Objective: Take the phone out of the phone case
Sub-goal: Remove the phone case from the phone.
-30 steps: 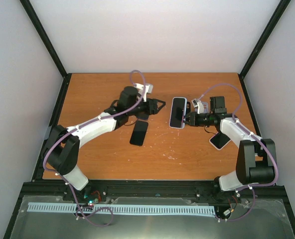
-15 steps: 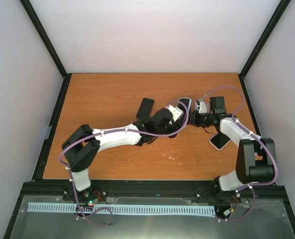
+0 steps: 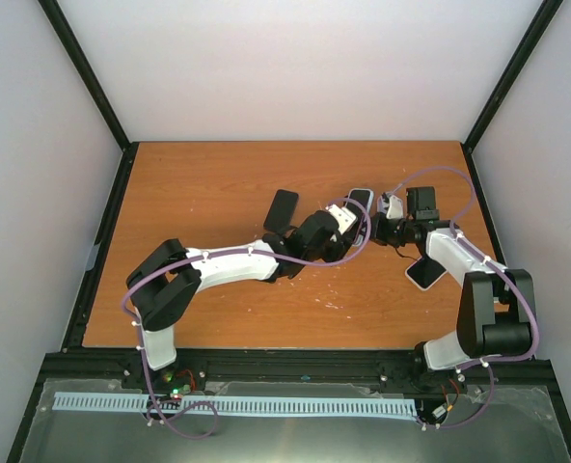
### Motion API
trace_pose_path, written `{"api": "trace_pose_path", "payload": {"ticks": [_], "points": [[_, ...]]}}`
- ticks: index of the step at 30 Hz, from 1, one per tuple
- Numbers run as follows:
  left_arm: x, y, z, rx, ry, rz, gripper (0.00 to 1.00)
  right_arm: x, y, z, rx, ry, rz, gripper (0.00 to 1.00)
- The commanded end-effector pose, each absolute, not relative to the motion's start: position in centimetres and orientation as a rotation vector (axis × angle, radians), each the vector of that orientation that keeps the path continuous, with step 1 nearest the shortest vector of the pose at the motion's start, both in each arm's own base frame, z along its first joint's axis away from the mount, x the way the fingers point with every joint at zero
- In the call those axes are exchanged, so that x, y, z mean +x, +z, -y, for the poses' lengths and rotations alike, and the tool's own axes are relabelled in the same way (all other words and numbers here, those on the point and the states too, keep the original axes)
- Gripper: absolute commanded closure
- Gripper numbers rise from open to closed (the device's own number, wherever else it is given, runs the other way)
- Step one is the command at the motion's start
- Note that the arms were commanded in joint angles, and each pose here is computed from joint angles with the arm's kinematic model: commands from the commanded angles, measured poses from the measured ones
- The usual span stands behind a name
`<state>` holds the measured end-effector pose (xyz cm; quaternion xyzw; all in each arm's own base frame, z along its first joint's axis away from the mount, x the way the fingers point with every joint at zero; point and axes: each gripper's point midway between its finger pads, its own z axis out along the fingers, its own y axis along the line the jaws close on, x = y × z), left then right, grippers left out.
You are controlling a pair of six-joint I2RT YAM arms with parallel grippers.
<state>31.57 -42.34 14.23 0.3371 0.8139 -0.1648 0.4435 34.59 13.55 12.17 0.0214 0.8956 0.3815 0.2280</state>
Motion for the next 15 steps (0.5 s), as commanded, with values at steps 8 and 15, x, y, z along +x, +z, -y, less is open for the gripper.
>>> {"api": "trace_pose_path", "payload": {"ticks": [8,15], "points": [[31.3,15.3,44.5,0.889,-0.438,-1.924,0.36,35.6,14.2,-13.2,0.057,1.028,-2.383,0.97],[31.3,15.0,45.9,0.915,-0.476,-1.915,0.36,35.5,14.2,-13.3,0.057,1.039,-2.389,0.97]]}}
